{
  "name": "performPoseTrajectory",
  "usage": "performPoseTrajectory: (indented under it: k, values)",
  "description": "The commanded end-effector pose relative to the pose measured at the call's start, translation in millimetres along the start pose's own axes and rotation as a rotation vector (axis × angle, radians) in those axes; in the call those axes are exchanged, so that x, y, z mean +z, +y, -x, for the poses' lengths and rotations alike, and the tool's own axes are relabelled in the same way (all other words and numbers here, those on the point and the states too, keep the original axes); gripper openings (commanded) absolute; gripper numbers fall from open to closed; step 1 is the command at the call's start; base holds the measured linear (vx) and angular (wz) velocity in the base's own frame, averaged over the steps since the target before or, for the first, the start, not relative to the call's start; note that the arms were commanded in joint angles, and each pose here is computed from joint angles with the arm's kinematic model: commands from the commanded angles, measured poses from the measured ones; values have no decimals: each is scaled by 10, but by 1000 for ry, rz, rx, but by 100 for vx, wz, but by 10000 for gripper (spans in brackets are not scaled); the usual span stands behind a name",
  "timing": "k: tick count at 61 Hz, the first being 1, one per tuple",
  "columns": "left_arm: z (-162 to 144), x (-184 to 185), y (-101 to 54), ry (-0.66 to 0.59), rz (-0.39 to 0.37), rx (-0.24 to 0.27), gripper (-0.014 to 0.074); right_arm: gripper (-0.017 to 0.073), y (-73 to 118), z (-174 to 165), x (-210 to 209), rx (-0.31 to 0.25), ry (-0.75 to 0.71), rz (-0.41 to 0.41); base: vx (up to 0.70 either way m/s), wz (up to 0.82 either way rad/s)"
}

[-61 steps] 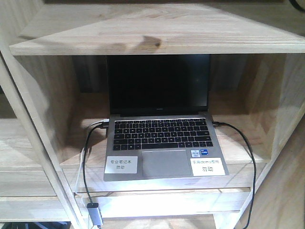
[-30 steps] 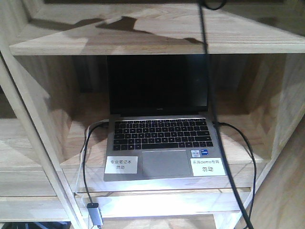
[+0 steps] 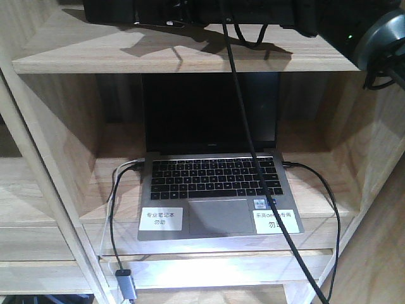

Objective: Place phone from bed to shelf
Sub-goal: 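Lower the phone onto the upper shelf and open the right gripper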

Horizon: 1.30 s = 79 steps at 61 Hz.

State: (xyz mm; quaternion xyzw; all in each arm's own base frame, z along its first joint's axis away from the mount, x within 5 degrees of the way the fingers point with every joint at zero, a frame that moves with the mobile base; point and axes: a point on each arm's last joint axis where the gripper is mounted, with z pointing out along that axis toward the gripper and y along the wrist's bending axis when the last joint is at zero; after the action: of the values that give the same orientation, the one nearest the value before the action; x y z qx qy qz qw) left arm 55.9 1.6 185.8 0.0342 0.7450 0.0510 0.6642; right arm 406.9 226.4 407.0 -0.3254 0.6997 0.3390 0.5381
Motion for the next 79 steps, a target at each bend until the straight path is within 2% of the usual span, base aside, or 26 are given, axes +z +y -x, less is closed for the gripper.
performPoseTrajectory:
  k: [1,9,25,32,45,60,68,79]
  values:
    - [143,-25,20,-100,16,-15,1,66,81,315,-204,-38,-109,-40,0,0]
    - [143,-25,20,-100,16,-15,1,180,55,312,-206,-62,-104,-67,0,0]
    - [143,-25,20,-100,16,-15,1,549,-1,339,-215,-76,-132,-130,0,0]
    - [143,-25,20,-100,16,-15,1,617,-17,358,-231,-84,-143,-151,0,0]
    - [143,-25,20,-100,16,-15,1,599,-22,391,-278,-93,-148,-160,0,0]
    - [143,-25,20,-100,16,-15,1,515,65,492,-407,-123,-148,-149,0,0]
    - [143,-25,20,-100,16,-15,1,455,106,547,-549,-70,-125,-112,0,0]
    - [143,-25,20,-100,16,-15,1,314,85,605,-762,-9,-99,-88,0,0]
